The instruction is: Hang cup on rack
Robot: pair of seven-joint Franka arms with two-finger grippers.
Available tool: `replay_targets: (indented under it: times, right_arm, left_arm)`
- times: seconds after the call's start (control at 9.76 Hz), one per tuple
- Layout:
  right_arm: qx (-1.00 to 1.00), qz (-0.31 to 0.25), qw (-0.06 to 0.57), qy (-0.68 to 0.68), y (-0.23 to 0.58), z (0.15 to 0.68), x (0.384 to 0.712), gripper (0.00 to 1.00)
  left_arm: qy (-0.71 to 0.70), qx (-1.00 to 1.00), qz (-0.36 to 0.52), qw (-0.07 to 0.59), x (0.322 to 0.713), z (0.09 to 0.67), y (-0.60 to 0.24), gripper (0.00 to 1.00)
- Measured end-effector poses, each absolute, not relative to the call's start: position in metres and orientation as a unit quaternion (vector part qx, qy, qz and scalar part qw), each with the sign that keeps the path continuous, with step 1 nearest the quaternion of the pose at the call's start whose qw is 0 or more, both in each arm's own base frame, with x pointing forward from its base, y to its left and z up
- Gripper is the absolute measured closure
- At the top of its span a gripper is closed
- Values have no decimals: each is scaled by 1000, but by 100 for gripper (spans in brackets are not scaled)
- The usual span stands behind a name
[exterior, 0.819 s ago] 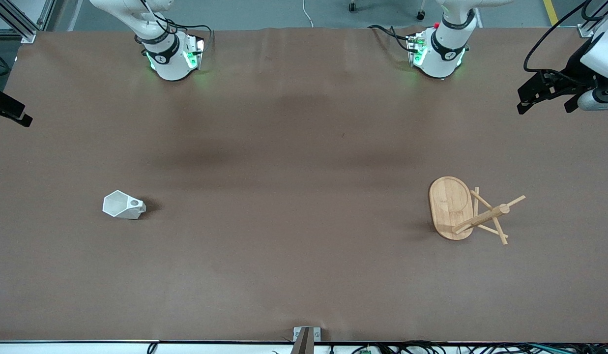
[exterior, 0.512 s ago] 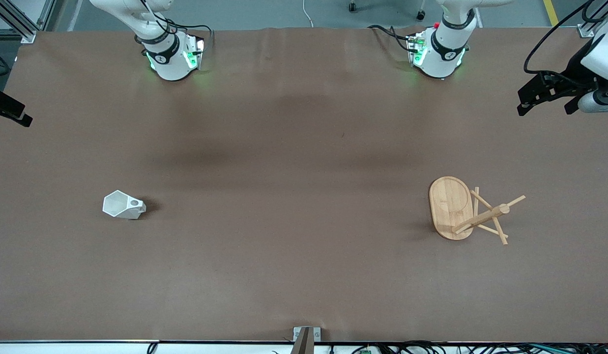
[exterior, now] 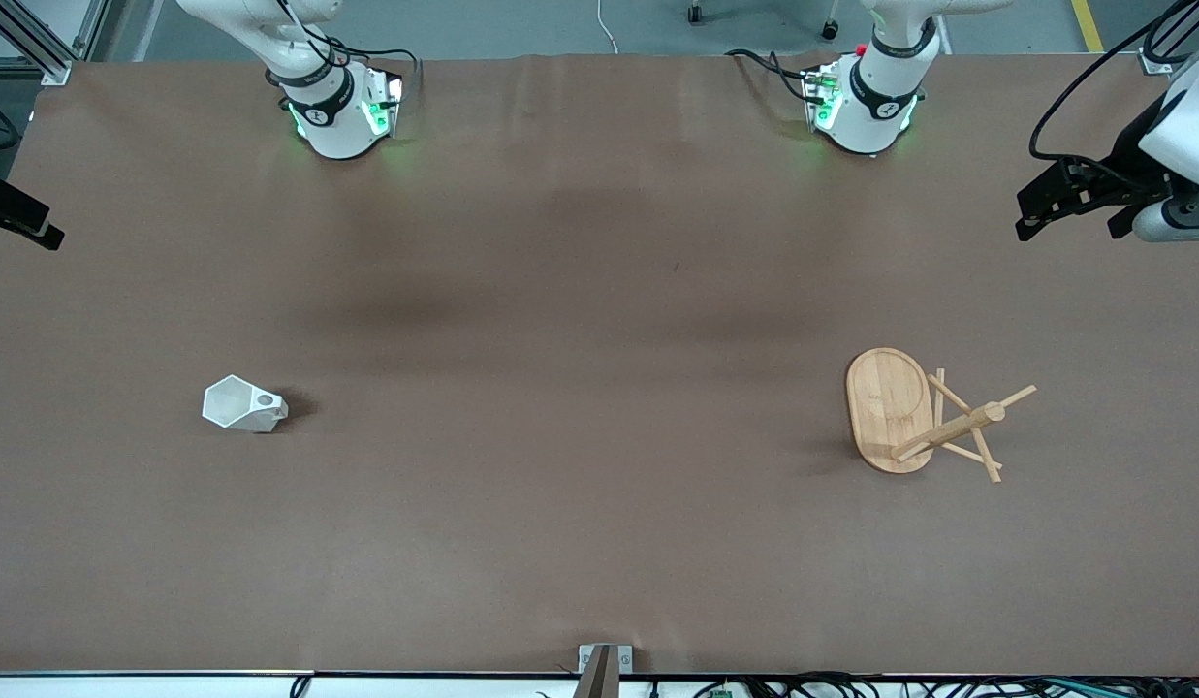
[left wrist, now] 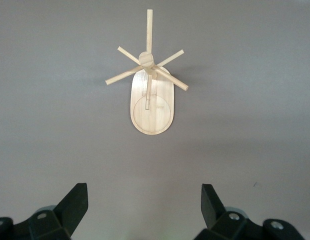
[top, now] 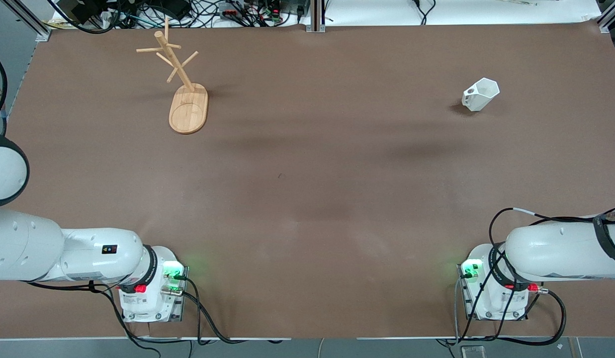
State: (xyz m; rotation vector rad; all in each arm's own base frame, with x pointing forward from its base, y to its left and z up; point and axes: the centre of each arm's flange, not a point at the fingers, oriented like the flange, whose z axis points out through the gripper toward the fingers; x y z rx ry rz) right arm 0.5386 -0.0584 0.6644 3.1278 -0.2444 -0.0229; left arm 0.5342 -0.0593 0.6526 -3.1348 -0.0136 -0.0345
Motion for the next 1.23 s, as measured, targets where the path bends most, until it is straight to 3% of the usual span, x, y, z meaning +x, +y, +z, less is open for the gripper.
replay_targets:
  times: [0.2, 0.61, 0.92, 1.23]
  right_arm:
    - [997, -26, 3, -78, -60, 634, 554, 0]
    - [996, -44, 7, -78, -81, 479, 616, 0]
    - [998, -19, 8, -53, -112, 378, 611, 0]
    - [999, -11, 10, -47, -117, 309, 598, 0]
  left_arm:
    - [-3, -1000, -9, 3, 534, 652, -61, 0]
    - [-3, -1000, -8, 3, 534, 652, -61, 0]
    - [-2, -1000, -10, 3, 534, 654, -61, 0]
    - [-1, -1000, -11, 3, 534, 655, -63, 0]
